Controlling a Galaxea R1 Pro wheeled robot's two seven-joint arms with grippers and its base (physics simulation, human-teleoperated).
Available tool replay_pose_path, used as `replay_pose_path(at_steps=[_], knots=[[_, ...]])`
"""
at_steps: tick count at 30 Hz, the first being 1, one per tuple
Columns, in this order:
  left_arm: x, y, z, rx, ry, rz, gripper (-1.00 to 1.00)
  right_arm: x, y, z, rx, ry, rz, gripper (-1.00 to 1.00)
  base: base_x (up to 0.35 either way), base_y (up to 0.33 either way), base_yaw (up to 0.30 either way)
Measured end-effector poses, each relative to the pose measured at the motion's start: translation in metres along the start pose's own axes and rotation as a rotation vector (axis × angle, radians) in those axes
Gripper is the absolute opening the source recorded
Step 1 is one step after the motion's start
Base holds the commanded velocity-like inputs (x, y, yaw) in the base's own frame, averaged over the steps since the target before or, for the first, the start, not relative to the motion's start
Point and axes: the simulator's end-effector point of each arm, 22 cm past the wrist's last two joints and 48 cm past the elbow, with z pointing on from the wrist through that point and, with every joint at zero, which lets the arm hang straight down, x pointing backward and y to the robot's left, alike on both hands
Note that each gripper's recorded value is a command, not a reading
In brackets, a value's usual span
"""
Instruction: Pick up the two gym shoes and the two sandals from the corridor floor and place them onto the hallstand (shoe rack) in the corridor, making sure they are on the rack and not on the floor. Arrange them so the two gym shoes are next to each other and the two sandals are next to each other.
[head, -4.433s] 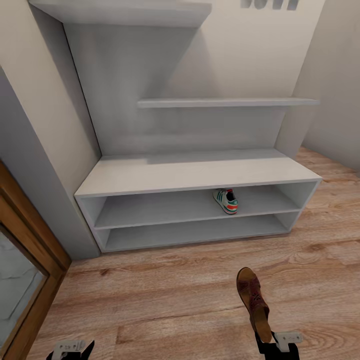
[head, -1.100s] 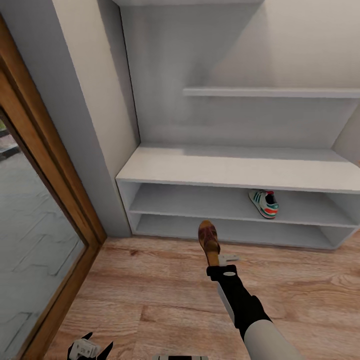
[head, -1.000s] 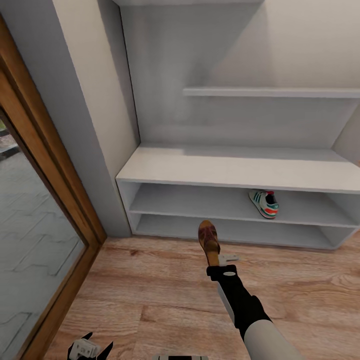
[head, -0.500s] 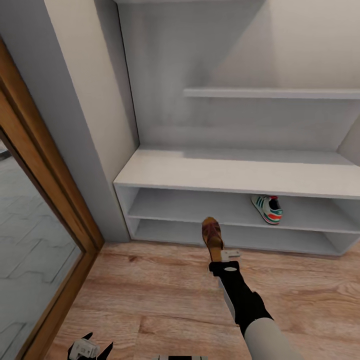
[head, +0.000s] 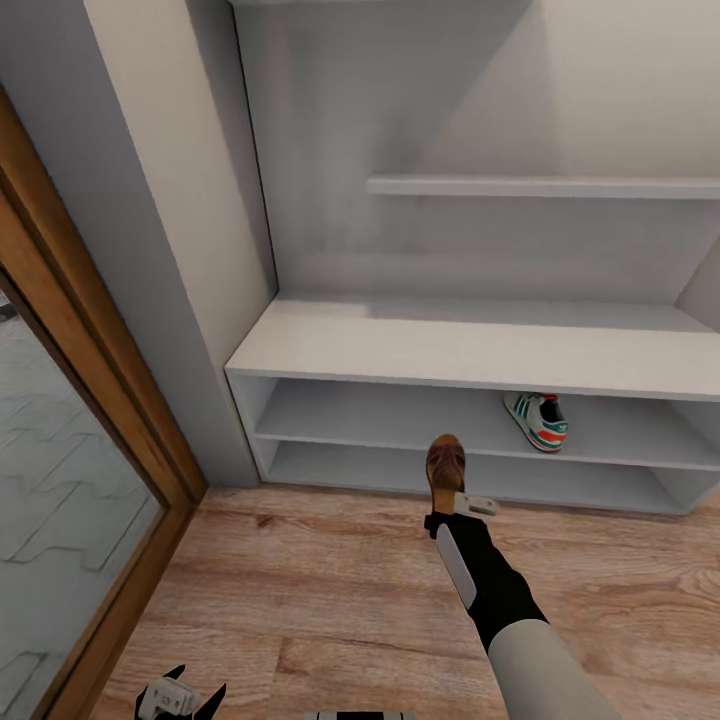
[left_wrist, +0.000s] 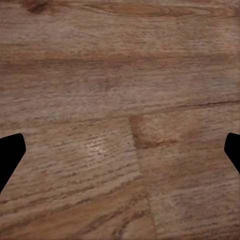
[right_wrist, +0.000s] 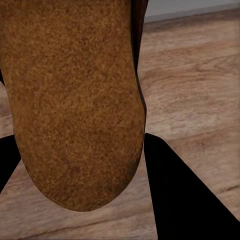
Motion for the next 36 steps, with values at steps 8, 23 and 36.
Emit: replay_pose_path(at_steps=[8, 23, 36], knots=[[-0.0001, -0.0005, 0.0003, 0.001, 0.000, 0.000, 1.00, 0.0008, -0.0001, 0.0002, 0.001, 0.003, 0.002, -1.00, 0.001, 0.000, 0.000], [-0.0003, -0.0002, 0.0000, 0.000, -0.001, 0.000, 1.00, 0.0008, 0.0005, -0.0002, -0.001, 0.002, 0.001, -1.00, 0.240, 0.023, 0.000], [-0.0001, 0.0000, 0.0000, 0.000, 0.000, 0.000, 1.00, 0.0015, 0.0005, 0.0003, -0.001, 0.004, 0.000, -1.00, 0.103, 0.026, 0.000]])
